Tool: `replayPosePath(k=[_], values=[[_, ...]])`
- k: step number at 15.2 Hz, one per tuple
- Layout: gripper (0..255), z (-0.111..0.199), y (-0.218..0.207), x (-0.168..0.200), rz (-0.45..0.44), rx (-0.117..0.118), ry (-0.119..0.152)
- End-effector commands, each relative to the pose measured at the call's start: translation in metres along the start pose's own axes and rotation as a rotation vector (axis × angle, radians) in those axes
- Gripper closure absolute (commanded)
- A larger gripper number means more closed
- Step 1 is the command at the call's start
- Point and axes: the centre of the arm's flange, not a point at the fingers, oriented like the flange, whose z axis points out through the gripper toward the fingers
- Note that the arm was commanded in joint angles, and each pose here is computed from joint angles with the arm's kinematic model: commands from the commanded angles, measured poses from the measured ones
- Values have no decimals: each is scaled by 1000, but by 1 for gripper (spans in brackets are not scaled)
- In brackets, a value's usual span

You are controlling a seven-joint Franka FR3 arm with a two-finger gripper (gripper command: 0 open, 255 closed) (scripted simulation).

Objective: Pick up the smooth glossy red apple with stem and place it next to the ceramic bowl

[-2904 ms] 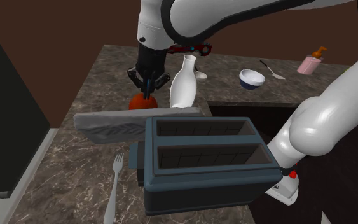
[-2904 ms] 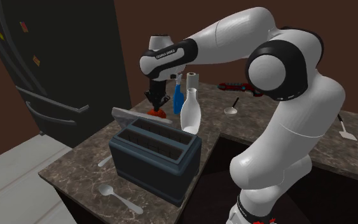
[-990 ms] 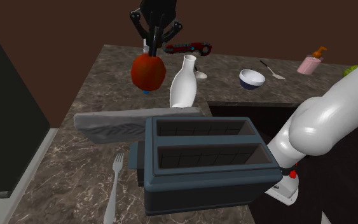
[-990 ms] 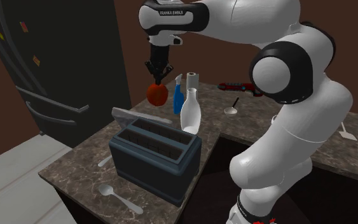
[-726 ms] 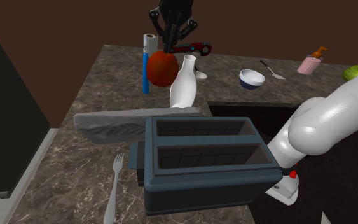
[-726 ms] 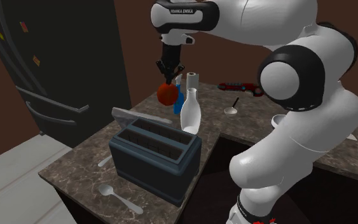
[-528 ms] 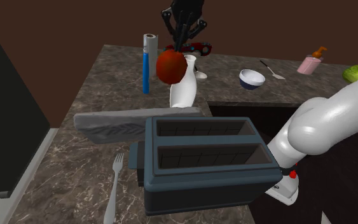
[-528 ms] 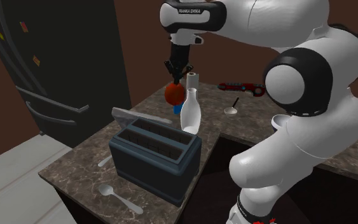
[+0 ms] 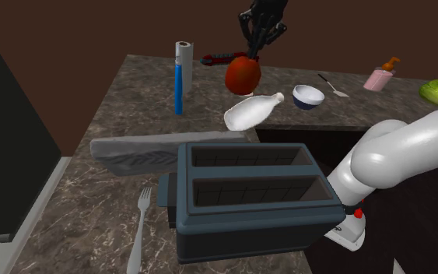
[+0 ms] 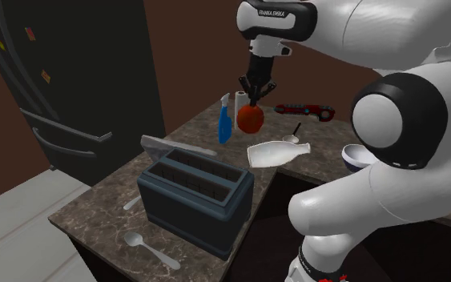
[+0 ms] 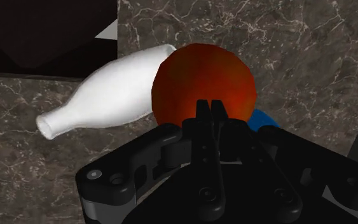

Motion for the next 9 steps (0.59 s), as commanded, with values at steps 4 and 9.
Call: replayPosePath(k=[4,9], values=[[255,-6,61,24,-2,0,-1],[255,-13,123,47,-2,0,-1]])
